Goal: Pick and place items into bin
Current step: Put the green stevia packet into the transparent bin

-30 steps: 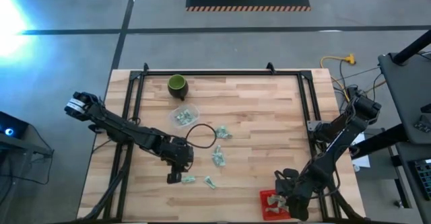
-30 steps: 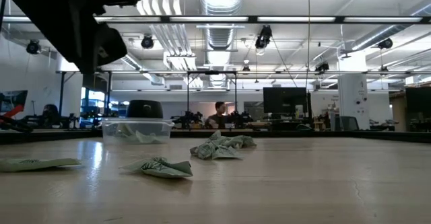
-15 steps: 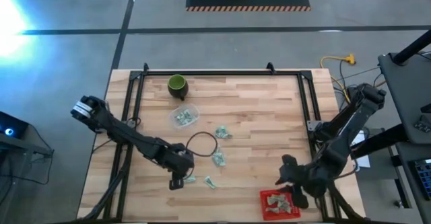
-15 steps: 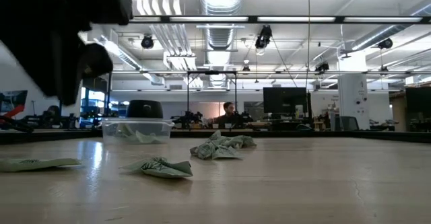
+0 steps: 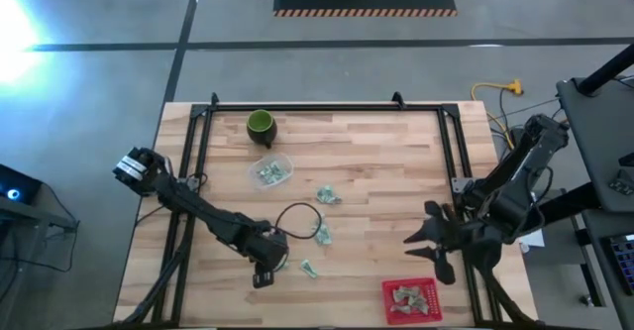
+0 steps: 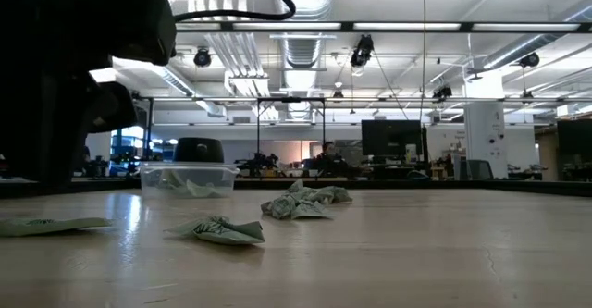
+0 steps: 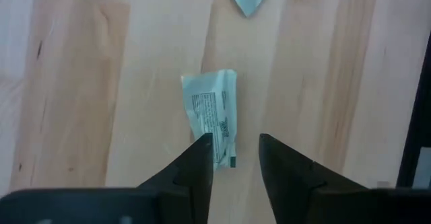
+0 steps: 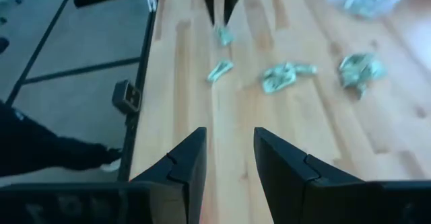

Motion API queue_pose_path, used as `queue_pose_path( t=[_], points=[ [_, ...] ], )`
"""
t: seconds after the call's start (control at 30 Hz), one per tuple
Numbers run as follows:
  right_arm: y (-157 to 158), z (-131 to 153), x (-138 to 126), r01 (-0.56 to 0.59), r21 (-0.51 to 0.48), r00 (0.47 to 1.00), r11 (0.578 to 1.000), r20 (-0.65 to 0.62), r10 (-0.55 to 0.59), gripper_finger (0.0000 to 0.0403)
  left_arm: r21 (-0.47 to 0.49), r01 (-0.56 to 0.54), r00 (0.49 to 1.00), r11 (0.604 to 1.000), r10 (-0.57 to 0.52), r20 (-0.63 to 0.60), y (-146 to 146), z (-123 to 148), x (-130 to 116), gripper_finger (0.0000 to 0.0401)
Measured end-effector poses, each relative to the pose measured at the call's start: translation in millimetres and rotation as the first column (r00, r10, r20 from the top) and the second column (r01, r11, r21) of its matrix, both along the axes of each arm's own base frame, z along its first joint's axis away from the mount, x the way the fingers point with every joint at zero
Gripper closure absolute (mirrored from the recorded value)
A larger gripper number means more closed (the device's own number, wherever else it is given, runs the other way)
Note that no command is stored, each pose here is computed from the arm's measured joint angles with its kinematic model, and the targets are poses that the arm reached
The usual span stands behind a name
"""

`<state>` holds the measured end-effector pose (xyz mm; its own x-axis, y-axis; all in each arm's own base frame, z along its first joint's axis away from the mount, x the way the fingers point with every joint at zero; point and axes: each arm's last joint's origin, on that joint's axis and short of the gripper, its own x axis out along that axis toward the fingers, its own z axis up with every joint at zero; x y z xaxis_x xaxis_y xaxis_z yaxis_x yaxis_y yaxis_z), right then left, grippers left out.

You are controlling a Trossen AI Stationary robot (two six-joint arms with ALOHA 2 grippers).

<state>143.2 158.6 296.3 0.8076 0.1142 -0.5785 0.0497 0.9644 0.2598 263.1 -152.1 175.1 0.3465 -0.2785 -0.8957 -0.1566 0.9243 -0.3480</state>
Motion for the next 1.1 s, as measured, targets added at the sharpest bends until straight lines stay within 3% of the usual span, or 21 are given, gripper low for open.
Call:
queue_pose_path(
  t=[0.4, 0.87, 1.1],
  points=[
    [-8.9, 6.8, -4.1, 0.014, -0.088, 0.998, 0.996, 0.064, -0.008, 0.0287, 0.042, -0.077, 0.997, 0.996, 0.077, 0.023, -1.3, -8.7, 6.3, 0.0209],
    [-8.6, 4.3, -3.9, 0.017, -0.088, 0.998, 0.996, 0.059, -0.011, 0.0292, 0.098, -0.022, 0.999, 0.995, 0.026, -0.033, -13.3, -32.2, 9.8, 0.0205],
    [-8.9, 4.2, -3.7, 0.026, -0.093, 0.998, 0.995, 0.065, -0.02, 0.0296, 0.173, -0.011, 0.998, 0.985, 0.021, -0.058, -17.2, -36.8, 4.0, 0.0206]
  ],
)
